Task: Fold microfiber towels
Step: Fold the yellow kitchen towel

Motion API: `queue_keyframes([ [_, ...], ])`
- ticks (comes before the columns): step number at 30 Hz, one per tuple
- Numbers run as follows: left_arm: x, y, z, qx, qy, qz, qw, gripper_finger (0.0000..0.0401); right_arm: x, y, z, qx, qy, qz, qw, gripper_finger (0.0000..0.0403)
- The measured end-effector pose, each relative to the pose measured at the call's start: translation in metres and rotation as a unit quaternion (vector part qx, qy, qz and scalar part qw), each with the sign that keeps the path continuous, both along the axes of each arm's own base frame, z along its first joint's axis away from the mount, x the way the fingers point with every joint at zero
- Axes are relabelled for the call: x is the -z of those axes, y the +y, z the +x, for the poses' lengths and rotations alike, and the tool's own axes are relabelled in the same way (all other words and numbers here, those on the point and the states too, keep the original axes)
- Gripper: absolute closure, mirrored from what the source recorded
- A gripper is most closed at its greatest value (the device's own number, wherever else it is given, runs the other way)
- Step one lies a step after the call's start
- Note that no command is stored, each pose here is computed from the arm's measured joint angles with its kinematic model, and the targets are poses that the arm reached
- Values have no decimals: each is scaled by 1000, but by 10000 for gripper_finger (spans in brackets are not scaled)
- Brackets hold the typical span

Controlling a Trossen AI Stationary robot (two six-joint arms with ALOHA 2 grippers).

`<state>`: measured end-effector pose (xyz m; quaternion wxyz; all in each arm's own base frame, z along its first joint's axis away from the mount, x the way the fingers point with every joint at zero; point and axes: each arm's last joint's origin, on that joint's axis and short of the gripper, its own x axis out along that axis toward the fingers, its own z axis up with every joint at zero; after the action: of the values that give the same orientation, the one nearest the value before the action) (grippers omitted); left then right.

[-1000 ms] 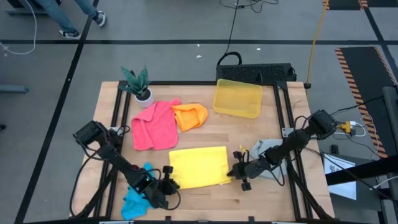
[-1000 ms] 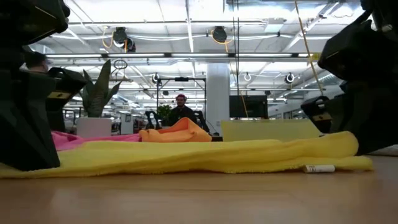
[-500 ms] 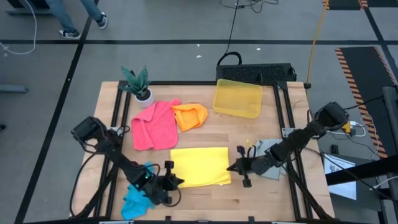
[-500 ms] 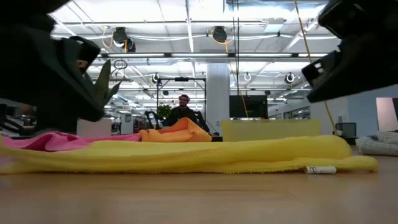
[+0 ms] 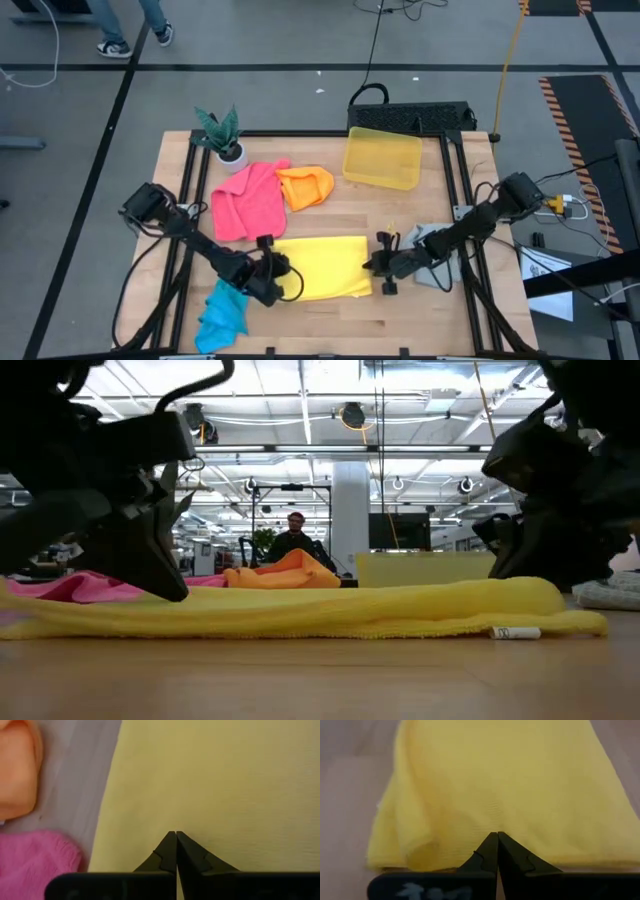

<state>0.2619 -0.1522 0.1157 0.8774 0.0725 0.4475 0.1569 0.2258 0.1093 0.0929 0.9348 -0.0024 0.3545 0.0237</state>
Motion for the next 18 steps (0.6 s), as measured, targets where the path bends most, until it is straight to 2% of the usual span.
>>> queue_keyframes([
  [5,-2,-5,3,-8,-27,-34,999,389,3,-10,-7,67,43,-35,996,403],
  [8,-7,-18,8,36,-62,-68,995,397,-2,-17,-16,106,61,-70,990,403],
  [11,-15,-32,14,93,-113,-77,986,391,-12,-24,-24,136,51,-101,984,403],
  [14,-23,-40,17,134,-156,-54,977,384,-33,-20,-17,143,-20,-65,987,403],
  [16,-27,-41,19,133,-176,-23,975,384,-39,-16,-11,106,-46,-30,993,403],
  [18,-27,-35,21,107,-187,11,977,390,-42,-9,-5,57,-67,13,996,403],
])
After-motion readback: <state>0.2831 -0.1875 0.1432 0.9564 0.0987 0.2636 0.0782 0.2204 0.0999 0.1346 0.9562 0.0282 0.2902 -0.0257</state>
